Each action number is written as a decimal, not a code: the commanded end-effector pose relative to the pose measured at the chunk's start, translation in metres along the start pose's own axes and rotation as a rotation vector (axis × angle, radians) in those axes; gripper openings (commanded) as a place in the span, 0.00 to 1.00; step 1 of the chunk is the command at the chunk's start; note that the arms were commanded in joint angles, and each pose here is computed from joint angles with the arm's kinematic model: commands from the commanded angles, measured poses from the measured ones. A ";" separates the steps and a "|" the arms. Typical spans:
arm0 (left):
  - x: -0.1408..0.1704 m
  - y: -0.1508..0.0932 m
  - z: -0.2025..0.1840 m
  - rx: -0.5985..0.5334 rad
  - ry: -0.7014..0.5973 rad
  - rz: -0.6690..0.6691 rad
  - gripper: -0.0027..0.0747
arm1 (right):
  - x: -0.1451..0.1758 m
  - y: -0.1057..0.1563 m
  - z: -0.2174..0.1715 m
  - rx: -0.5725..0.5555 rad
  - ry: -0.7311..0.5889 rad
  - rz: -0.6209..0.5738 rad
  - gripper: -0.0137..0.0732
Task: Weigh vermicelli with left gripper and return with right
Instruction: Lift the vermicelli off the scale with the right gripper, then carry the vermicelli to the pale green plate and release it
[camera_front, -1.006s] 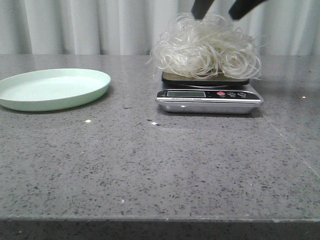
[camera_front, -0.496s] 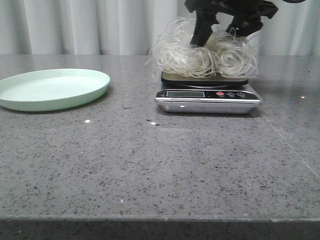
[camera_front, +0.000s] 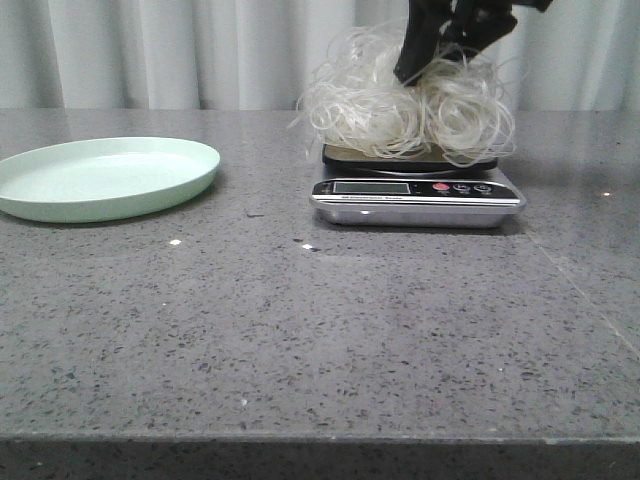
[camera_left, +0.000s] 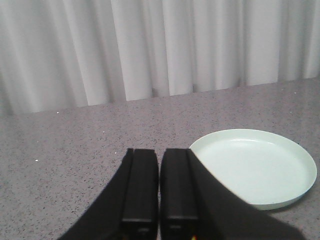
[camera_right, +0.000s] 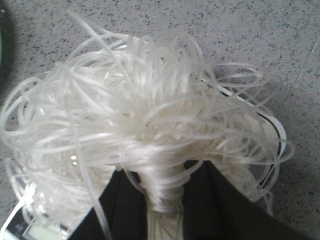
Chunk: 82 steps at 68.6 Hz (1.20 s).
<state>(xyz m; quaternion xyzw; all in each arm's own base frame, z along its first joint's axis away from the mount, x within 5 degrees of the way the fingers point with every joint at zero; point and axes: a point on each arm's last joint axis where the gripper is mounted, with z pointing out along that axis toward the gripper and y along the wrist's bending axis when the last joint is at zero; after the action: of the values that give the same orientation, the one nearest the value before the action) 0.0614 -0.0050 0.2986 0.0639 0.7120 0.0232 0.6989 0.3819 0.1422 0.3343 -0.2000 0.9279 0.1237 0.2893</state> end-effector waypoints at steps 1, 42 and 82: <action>-0.016 0.003 -0.001 -0.020 -0.099 -0.018 0.21 | -0.023 0.009 -0.056 0.001 -0.150 -0.040 0.33; -0.016 0.003 -0.001 -0.020 -0.099 -0.018 0.21 | -0.071 0.087 -0.137 -0.271 -0.535 -0.087 0.33; -0.018 0.004 -0.001 -0.028 -0.125 -0.020 0.21 | -0.066 0.166 0.011 -0.381 -0.357 -0.135 0.33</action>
<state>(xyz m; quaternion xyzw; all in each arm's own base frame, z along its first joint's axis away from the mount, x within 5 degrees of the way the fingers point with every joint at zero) 0.0614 -0.0047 0.3003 0.0621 0.7058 0.0247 0.7053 0.3660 0.3178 0.3445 -0.3080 0.8416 0.2814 0.3430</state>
